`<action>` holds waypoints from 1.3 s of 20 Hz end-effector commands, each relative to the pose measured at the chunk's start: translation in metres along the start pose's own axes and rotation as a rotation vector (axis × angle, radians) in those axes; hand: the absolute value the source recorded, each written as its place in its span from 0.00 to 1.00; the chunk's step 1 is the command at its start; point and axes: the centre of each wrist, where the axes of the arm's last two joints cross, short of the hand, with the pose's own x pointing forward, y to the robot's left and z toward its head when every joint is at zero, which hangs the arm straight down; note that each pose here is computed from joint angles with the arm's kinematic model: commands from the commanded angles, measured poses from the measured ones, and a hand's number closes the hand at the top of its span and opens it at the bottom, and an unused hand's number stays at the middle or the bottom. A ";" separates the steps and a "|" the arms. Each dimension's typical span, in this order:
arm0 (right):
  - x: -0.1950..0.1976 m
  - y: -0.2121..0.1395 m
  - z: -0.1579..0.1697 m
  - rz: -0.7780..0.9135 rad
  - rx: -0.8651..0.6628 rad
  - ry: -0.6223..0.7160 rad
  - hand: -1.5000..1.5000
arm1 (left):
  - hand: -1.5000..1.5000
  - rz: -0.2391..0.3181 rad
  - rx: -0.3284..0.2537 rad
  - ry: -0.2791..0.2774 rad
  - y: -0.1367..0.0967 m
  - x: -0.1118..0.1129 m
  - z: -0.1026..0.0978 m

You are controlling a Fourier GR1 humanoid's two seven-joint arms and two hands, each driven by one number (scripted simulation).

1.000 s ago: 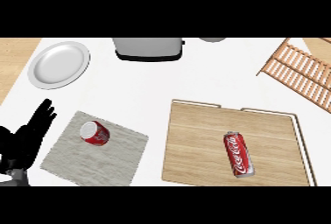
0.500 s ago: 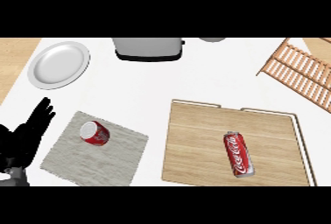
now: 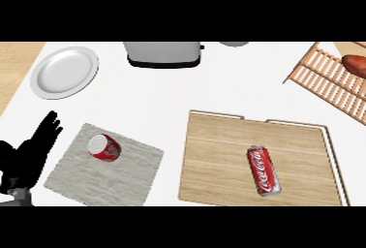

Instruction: Pick the sweet potato from the tray and place it in the tiered shelf

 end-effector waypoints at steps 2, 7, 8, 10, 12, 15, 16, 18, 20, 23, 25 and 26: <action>-0.006 -0.012 -0.004 -0.207 0.015 0.036 0.00 | 0.50 0.005 -0.004 -0.008 -0.018 0.007 0.002; -0.016 -0.044 -0.006 -0.332 0.041 0.044 0.00 | 0.50 0.006 0.020 0.006 0.002 -0.003 0.003; -0.016 -0.039 0.001 -0.382 0.032 0.031 0.00 | 0.50 0.009 0.009 0.007 0.007 0.001 0.006; -0.004 -0.060 -0.001 -0.450 0.006 0.024 0.00 | 0.50 -0.006 0.012 0.010 0.000 0.008 -0.003; -0.022 -0.082 0.007 -0.473 -0.033 0.016 0.00 | 0.50 -0.007 0.017 0.014 0.004 0.002 0.004; -0.037 -0.135 0.017 -0.500 -0.048 -0.003 0.00 | 0.50 0.005 0.046 0.024 0.025 0.014 0.004; -0.039 -0.143 0.024 -0.501 -0.066 0.013 0.00 | 0.50 0.026 0.043 0.025 0.006 -0.005 0.007; -0.053 -0.181 0.031 -0.452 -0.111 0.042 0.00 | 0.50 0.018 0.032 0.038 0.013 -0.008 0.015; -0.071 -0.197 0.044 -0.489 -0.127 0.072 0.00 | 0.50 0.000 0.061 0.044 0.019 -0.003 0.013; -0.090 -0.241 0.061 -0.427 -0.117 0.085 0.00 | 0.50 0.016 0.073 0.031 0.012 -0.010 0.014; -0.100 -0.277 0.070 -0.414 -0.088 0.102 0.00 | 0.50 0.007 0.081 0.042 0.010 -0.013 0.013; -0.107 -0.277 0.081 -0.383 -0.086 0.112 0.00 | 0.50 0.020 0.089 0.034 0.020 -0.014 0.020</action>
